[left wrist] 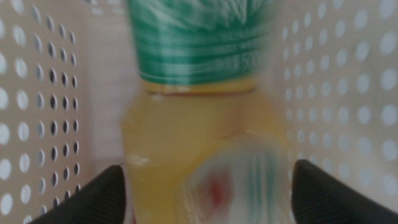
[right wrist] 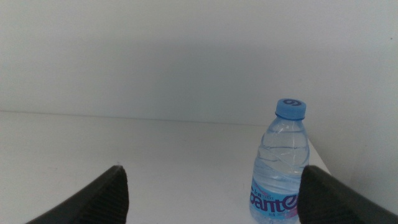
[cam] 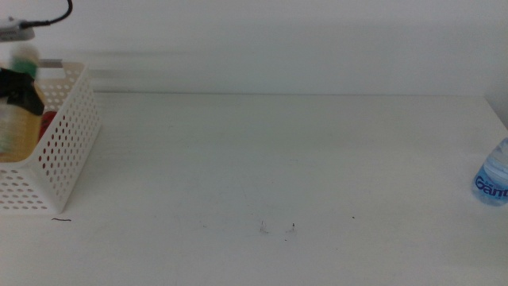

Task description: Use arms to grab the bottles and put them into the dustbin to the left of the table.

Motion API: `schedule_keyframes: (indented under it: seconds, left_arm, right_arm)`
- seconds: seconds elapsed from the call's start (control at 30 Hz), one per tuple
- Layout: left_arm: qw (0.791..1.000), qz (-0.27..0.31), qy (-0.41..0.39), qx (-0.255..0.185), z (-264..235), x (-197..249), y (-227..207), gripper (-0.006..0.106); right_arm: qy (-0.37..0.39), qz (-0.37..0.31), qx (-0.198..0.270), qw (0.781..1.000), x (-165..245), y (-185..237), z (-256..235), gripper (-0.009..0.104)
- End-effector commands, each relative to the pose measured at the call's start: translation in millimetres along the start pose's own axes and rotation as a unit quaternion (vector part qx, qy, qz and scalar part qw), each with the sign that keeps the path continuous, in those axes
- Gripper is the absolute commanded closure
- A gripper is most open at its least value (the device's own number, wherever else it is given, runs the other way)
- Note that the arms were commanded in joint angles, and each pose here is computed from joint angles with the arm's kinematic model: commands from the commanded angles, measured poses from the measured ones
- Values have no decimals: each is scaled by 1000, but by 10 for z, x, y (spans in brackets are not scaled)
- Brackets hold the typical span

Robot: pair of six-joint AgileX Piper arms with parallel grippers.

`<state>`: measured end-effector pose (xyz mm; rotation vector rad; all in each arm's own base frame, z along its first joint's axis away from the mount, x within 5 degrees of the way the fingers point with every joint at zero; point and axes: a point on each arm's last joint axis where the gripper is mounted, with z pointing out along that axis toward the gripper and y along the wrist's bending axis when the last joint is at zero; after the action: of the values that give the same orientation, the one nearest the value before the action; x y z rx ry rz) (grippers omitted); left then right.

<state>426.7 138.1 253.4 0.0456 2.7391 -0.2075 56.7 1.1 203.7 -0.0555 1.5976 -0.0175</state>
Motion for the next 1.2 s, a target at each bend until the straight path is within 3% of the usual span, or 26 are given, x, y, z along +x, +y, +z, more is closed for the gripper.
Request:
schedule_keyframes:
  seconds: [0.0, 0.4, 0.8, 0.93, 1.17]
  left_arm:
    - [1000, 3, -21, -1, -103, -52, -30, 7]
    - [999, 18, -30, 13, -544, -69, -415, 7]
    - [989, 99, -103, 47, -1167, 140, -1383, 7]
    - [978, 131, -155, 56, -1382, 416, -1673, 7]
    - [938, 229, -239, 102, -1773, 859, -1985, 7]
  right_arm:
    - [-4, -5, 3, 1000, 3, -4, -2, 2]
    - [-4, -5, 3, 1000, 3, -4, -2, 2]
    - [-4, -5, 3, 1000, 3, -4, -2, 2]
    - [-4, -5, 3, 1000, 3, -4, -2, 2]
    - [-4, -5, 3, 1000, 3, -4, -2, 2]
